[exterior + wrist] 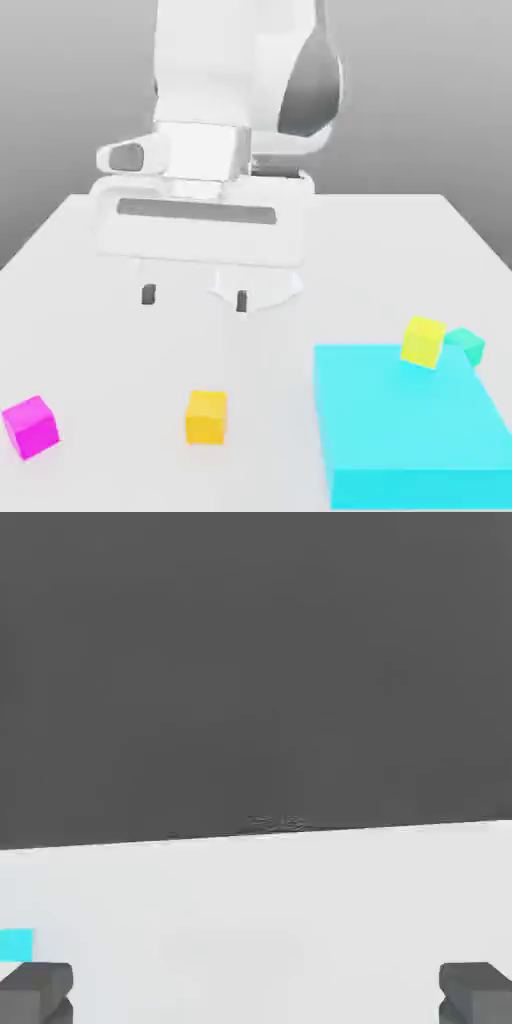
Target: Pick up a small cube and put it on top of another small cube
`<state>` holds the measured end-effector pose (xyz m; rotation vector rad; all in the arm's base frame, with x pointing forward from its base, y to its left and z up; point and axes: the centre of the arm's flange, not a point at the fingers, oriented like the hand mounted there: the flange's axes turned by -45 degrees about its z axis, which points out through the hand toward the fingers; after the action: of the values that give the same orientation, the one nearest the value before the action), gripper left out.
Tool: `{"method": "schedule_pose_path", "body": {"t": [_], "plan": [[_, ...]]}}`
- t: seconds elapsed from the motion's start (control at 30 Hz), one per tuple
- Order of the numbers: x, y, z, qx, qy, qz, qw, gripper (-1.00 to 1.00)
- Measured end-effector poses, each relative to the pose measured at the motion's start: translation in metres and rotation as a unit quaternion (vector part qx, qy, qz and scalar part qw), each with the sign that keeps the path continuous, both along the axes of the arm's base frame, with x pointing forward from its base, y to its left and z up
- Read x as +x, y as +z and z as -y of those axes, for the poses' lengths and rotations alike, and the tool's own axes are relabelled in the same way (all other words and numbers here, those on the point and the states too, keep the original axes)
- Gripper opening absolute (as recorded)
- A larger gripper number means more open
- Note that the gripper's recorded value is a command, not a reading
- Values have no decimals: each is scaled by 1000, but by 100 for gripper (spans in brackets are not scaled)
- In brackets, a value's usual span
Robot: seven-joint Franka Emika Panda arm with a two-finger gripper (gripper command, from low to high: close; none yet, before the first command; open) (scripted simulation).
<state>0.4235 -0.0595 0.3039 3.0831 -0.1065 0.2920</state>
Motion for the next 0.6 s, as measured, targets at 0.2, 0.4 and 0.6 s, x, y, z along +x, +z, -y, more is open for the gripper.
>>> {"method": "schedule_pose_path", "body": {"t": [0.2,0.4,0.6], "plan": [[-50,-110,7,24,-8,-86,996,0],[-55,-170,7,26,-8,-93,995,0],[-55,-175,6,26,-8,-93,995,-100]]}}
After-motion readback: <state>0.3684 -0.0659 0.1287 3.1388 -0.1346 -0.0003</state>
